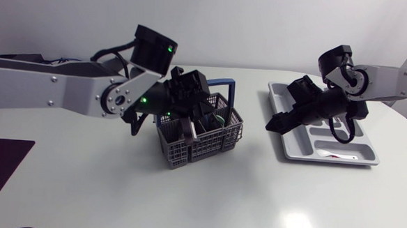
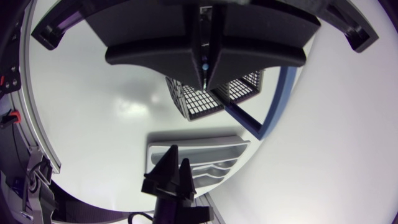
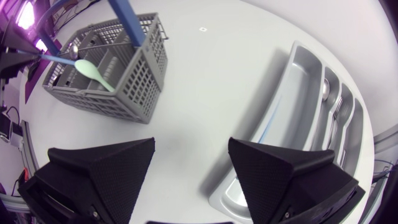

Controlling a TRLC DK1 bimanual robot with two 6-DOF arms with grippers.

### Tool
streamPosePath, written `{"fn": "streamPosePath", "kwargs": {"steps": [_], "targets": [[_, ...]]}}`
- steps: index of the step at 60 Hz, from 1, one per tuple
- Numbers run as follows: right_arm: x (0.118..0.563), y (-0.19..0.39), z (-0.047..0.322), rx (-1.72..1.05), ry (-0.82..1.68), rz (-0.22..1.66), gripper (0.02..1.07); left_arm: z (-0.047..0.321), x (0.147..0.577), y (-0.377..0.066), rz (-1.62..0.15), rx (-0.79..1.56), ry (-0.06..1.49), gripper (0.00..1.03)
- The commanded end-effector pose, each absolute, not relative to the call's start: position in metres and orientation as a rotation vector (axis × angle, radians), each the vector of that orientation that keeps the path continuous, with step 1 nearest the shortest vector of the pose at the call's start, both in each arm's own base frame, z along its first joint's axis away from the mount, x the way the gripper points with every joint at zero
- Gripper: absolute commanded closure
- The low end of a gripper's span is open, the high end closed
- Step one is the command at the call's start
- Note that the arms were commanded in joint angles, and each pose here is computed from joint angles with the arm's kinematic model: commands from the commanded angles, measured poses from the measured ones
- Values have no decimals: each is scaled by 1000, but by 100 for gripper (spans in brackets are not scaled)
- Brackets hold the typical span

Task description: Unload the cutlery basket into the drawer organizer.

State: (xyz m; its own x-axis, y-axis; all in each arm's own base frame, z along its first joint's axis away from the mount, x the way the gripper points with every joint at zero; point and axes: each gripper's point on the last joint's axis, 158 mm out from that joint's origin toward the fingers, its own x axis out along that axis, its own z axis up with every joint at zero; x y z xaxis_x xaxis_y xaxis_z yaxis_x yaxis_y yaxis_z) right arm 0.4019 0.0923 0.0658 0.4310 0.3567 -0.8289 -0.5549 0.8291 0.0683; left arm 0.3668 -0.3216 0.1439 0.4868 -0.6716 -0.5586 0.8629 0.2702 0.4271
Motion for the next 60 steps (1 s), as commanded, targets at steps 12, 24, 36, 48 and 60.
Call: {"fn": "streamPosePath", "kwargs": {"steps": [12, 24, 36, 48, 60], "targets": [[362, 147, 117, -354, 778, 742, 18, 241, 361, -317, -1070, 621, 265, 100], [322, 201, 176, -403, 591, 889, 18, 262, 336, -320, -1145, 463, 370, 100], [301, 238, 200, -440, 478, 983, 20, 275, 310, -324, -1226, 317, 476, 100], [287, 258, 194, -456, 441, 1042, 43, 279, 297, -328, -1284, 203, 536, 100], [281, 258, 185, -458, 443, 1053, 84, 278, 294, -330, -1302, 171, 557, 100]]}}
